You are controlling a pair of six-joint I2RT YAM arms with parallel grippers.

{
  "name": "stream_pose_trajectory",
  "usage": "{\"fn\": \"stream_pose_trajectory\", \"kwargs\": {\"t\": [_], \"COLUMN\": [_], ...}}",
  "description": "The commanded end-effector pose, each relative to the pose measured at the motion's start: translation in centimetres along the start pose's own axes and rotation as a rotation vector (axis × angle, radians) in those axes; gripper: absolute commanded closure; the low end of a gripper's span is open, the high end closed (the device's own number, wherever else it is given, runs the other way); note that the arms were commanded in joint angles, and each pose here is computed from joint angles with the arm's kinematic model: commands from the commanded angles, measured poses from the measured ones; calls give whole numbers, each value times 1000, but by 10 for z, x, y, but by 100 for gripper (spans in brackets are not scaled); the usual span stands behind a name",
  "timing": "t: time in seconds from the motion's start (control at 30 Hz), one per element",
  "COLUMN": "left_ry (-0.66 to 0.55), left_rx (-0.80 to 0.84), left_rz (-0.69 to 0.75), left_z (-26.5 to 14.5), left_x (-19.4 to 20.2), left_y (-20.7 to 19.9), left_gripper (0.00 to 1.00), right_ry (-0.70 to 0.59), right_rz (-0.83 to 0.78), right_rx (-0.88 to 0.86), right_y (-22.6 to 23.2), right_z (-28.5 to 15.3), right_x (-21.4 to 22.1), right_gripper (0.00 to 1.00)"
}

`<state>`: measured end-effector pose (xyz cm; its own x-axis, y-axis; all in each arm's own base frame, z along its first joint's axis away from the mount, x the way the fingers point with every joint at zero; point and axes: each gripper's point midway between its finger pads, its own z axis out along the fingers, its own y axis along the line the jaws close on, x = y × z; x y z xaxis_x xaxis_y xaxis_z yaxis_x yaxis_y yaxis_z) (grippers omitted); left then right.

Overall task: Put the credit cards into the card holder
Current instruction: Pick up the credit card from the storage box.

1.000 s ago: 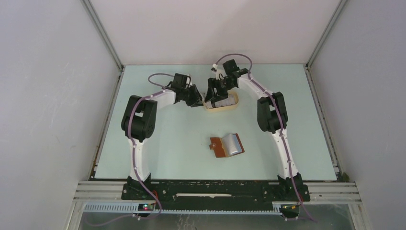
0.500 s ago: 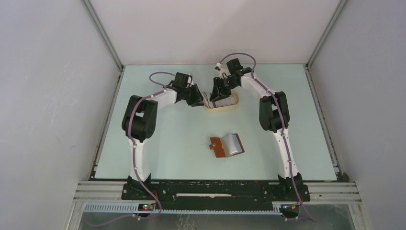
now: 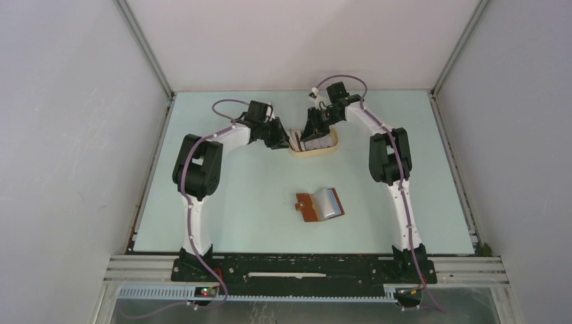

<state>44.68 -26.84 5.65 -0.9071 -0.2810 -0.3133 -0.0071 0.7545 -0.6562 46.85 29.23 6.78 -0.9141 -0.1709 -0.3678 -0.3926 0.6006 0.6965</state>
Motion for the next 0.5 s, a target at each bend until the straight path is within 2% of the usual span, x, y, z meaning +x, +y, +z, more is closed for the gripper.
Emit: {"fn": "stream_pose_trajectory", "kwargs": {"t": [0.0, 0.27, 0.47], "left_ry": [-30, -28, -23], "left_rx": [22, 22, 25], "left_rz": [49, 48, 48], "left_z": [-1, -1, 0], "left_x": [-15, -14, -12], "left_y": [-14, -14, -15], "left_gripper": [69, 69, 69], "right_ry": [-32, -34, -24], "right_rz": [-10, 22, 49], "right_rx": [13, -7, -90], "right_y": [2, -9, -5], "right_z": [-22, -31, -31], "right_x": [-7, -4, -1], "right_gripper": [72, 67, 53]}}
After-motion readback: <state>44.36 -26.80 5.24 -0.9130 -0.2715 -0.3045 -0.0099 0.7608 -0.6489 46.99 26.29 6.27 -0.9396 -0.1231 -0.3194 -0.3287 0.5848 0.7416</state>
